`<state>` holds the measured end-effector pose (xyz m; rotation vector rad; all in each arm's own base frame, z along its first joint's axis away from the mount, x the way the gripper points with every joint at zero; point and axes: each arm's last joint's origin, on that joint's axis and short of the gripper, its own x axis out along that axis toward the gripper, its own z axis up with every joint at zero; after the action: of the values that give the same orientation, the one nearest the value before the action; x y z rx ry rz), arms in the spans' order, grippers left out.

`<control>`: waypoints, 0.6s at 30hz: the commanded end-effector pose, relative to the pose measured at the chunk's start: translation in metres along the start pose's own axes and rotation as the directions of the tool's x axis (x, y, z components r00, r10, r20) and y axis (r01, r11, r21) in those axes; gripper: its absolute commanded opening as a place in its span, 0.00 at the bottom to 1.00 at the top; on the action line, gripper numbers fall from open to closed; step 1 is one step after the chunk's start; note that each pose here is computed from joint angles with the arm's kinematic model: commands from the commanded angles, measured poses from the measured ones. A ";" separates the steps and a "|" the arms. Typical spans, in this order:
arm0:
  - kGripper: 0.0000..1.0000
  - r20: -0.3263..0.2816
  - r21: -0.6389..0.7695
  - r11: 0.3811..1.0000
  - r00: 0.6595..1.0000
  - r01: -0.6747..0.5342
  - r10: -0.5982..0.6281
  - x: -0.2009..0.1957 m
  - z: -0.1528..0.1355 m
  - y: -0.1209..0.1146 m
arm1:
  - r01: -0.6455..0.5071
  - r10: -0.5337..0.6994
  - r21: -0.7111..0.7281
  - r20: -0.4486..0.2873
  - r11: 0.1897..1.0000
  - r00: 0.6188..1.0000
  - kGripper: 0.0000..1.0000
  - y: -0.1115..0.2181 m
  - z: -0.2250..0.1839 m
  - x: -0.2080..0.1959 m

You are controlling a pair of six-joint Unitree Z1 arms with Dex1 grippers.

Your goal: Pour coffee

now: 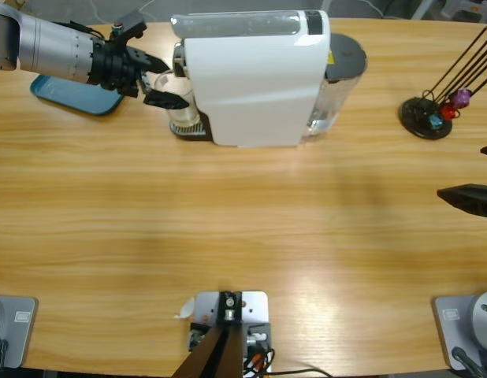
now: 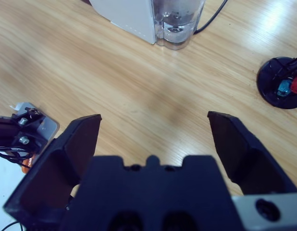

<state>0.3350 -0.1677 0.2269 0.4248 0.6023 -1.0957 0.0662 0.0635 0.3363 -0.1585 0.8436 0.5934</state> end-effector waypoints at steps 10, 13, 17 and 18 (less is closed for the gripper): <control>0.02 -0.035 -0.014 0.996 0.996 0.086 -0.086 0.029 -0.012 -0.010 | 0.025 -0.025 0.003 -0.050 1.000 0.998 1.00 0.000 -0.001 0.009; 0.00 -0.042 -0.026 0.997 0.996 0.078 -0.079 0.028 -0.015 -0.009 | 0.025 -0.024 0.003 -0.048 1.000 0.999 1.00 0.000 -0.001 0.008; 0.00 -0.043 -0.037 0.997 0.997 0.069 -0.071 0.025 -0.018 -0.006 | 0.024 -0.024 0.003 -0.047 1.000 0.999 1.00 0.000 -0.001 0.008; 0.00 -0.042 -0.043 0.997 0.997 0.068 -0.069 0.024 -0.018 -0.006 | 0.024 -0.024 0.003 -0.047 1.000 0.999 1.00 0.000 -0.001 0.008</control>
<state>0.3322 -0.1770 0.2211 0.4252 0.6147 -1.1259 0.0663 0.0636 0.3362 -0.1590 0.8446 0.5932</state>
